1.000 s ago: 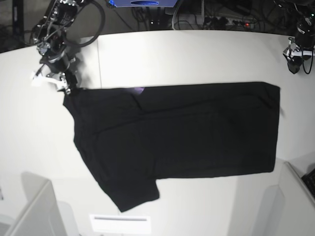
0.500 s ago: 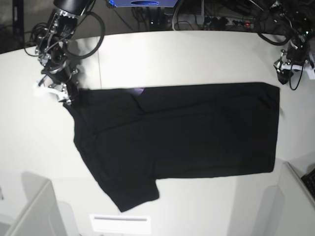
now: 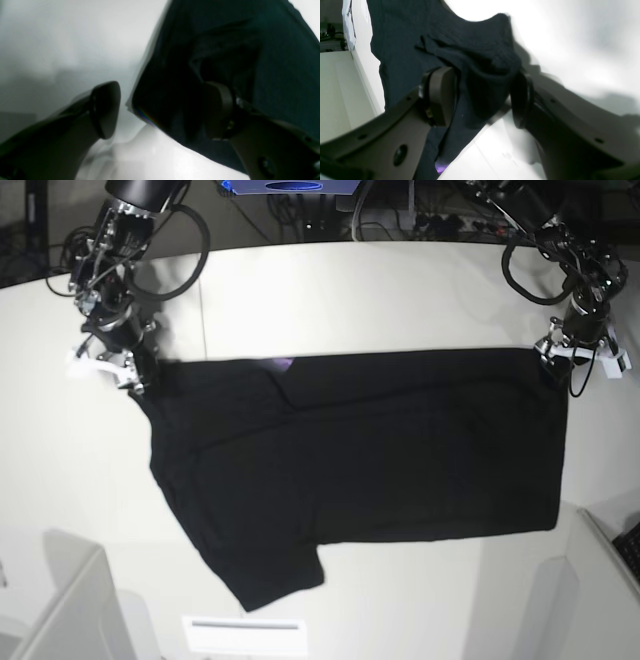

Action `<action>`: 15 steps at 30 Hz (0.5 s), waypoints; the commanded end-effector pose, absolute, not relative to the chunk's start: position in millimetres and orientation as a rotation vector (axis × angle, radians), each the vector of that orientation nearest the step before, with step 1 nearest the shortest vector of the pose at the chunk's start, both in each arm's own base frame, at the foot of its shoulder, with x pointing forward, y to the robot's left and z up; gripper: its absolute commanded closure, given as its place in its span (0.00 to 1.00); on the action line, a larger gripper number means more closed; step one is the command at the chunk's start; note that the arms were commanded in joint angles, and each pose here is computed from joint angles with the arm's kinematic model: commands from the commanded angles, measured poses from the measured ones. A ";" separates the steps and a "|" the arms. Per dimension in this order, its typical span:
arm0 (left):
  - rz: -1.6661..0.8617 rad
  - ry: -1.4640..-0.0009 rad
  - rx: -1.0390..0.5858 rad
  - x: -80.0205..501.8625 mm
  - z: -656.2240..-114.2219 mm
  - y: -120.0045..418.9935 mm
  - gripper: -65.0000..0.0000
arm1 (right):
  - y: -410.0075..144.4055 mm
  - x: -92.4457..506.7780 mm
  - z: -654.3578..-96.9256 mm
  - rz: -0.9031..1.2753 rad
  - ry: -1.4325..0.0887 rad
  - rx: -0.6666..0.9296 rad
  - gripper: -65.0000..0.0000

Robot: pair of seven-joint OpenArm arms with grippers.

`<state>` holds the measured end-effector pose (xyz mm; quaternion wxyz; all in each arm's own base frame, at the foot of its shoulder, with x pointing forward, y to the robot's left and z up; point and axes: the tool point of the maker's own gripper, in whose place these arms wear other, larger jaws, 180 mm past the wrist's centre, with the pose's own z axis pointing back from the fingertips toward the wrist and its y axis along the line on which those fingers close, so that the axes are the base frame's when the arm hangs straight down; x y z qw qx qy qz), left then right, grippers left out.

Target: Fold the T-shirt properly

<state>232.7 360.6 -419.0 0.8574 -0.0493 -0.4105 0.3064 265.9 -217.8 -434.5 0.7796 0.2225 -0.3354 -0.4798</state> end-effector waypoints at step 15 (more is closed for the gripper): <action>0.644 -0.804 -0.084 221.6 -425.3 363.7 1.00 | -228.5 264.9 -436.2 -1.045 -0.721 0.443 0.90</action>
